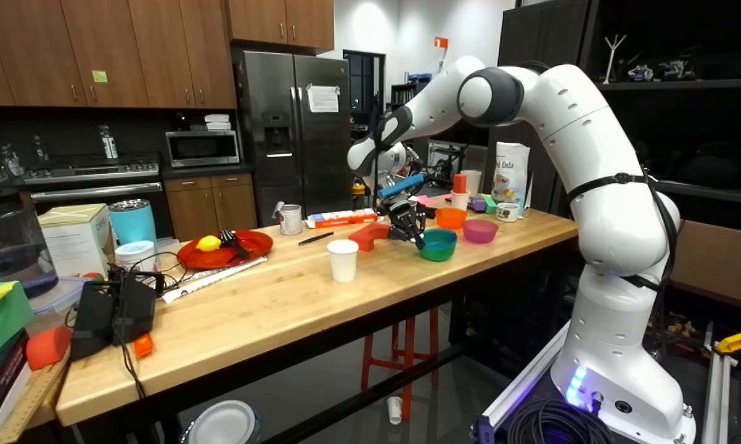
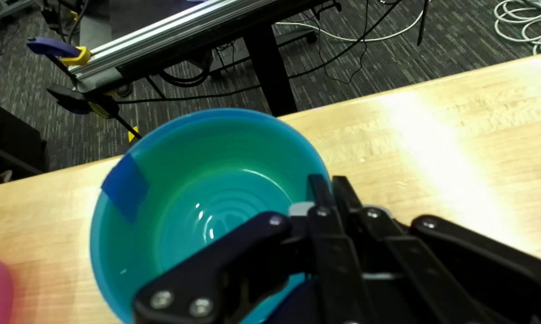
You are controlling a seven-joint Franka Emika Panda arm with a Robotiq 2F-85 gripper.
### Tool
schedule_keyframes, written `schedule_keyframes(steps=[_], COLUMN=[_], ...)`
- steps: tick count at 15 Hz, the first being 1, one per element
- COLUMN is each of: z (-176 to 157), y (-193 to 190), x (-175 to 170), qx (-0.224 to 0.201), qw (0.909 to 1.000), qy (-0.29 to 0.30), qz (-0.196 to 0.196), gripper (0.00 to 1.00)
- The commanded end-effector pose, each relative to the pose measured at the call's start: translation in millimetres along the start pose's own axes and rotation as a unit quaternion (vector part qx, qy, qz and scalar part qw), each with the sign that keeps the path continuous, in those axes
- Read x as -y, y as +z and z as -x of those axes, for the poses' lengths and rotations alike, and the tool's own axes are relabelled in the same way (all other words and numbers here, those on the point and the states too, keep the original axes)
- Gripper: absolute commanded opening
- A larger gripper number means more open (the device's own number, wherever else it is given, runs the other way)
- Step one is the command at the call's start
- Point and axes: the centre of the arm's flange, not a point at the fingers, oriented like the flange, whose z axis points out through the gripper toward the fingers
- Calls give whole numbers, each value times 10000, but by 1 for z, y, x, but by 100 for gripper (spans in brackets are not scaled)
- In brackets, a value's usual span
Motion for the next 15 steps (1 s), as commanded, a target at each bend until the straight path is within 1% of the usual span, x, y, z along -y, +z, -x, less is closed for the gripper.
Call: schedule_keyframes(steps=[1, 6, 11, 15], z=[11, 38, 76, 104], y=[-4, -19, -29, -16], x=[-15, -58, -103, -127], qx=[-91, -344, -656, -688], qw=[9998, 9965, 9869, 9794], qy=[149, 762, 1469, 1867], qz=[-110, -74, -91, -329], gripper=[2, 2, 2, 2])
